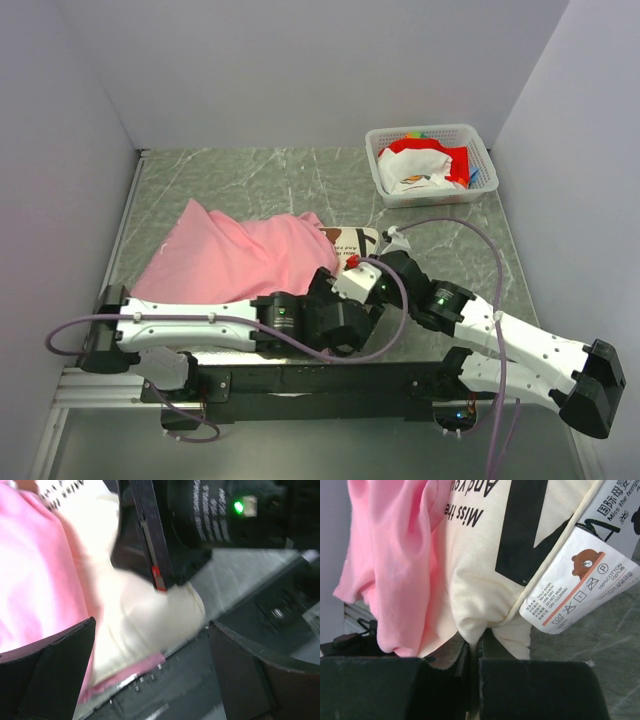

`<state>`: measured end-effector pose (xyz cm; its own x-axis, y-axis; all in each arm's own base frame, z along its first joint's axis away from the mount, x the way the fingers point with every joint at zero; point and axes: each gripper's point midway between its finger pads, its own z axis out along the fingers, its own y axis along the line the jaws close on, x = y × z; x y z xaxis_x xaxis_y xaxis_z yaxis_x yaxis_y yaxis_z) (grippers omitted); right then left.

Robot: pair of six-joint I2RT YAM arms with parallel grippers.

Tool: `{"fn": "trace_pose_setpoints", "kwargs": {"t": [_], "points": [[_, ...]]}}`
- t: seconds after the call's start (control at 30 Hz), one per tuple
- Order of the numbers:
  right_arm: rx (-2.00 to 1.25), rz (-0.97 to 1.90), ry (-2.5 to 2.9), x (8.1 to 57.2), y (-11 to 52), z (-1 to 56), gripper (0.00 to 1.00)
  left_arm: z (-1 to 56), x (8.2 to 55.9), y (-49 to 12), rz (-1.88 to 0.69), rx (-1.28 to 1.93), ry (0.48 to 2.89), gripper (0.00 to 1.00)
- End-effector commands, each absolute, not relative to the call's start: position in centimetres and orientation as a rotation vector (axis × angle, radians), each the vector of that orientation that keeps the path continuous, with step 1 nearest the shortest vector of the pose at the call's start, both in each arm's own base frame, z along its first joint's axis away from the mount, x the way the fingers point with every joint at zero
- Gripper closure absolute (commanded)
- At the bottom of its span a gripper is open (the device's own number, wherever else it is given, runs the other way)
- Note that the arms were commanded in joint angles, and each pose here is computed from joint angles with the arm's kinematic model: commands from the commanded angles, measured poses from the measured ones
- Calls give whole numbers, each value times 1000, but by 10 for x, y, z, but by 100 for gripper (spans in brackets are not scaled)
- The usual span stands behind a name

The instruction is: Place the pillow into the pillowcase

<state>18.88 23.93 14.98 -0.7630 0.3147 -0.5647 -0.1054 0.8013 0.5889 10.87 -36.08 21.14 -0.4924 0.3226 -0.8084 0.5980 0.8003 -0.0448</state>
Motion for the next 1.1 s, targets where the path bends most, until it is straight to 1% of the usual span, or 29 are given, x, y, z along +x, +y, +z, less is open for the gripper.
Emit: {"fn": "trace_pose_setpoints", "kwargs": {"t": [0.0, 0.13, 0.27, 0.37, 0.4, 0.47, 0.5, 0.53, 0.57, 0.6, 0.63, 0.7, 0.73, 0.77, 0.8, 0.87, 0.9, 0.97, 1.0, 1.03, 1.07], "points": [[128, 1054, 2158, 190, 265, 220, 100, 221, 129, -374, -273, 530, 2005, 1], [134, 1075, 2149, 188, 265, 228, 100, 214, 120, -389, -226, 586, 1947, 1], [130, 1104, 2140, 184, 264, 233, 100, 205, 124, -388, -164, 579, 1922, 2], [130, 1135, 2125, 181, 265, 239, 100, 198, 131, -386, -74, 582, 1891, 14], [128, 1138, 2123, 181, 264, 240, 100, 192, 133, -385, -36, 591, 1884, 30], [137, 1128, 2112, 181, 260, 243, 100, 191, 140, -374, 41, 554, 1876, 70], [139, 1114, 2106, 182, 258, 244, 91, 193, 144, -371, 56, 537, 1881, 99], [144, 1093, 2112, 182, 254, 242, 79, 193, 144, -367, 62, 533, 1883, 99], [172, 1064, 2089, 186, 247, 245, 64, 195, 145, -366, 49, 518, 1881, 99], [182, 1043, 2081, 188, 242, 245, 38, 200, 146, -360, 18, 501, 1888, 99], [201, 998, 2089, 189, 234, 241, 28, 205, 147, -357, -9, 481, 1894, 99], [290, 918, 2039, 198, 209, 244, 12, 217, 154, -345, -91, 401, 1923, 99], [323, 885, 2035, 198, 198, 241, 7, 222, 157, -340, -116, 374, 1932, 99], [361, 895, 1982, 196, 184, 251, 2, 227, 160, -336, -140, 341, 1938, 99], [423, 865, 1960, 200, 171, 245, 0, 240, 163, -330, -196, 301, 1944, 99], [454, 899, 1909, 194, 158, 249, 0, 250, 166, -324, -237, 281, 1943, 99], [474, 893, 1923, 194, 156, 236, 0, 264, 170, -318, -286, 238, 1933, 99], [451, 958, 1949, 188, 165, 225, 0, 277, 171, -313, -337, 223, 1924, 99], [448, 958, 1998, 186, 170, 202, 1, 291, 173, -307, -379, 192, 1908, 99], [391, 1066, 1990, 181, 188, 204, 1, 298, 173, -306, -412, 180, 1898, 99], [358, 1114, 2000, 180, 198, 197, 1, 305, 173, -304, -432, 175, 1887, 99]]}}
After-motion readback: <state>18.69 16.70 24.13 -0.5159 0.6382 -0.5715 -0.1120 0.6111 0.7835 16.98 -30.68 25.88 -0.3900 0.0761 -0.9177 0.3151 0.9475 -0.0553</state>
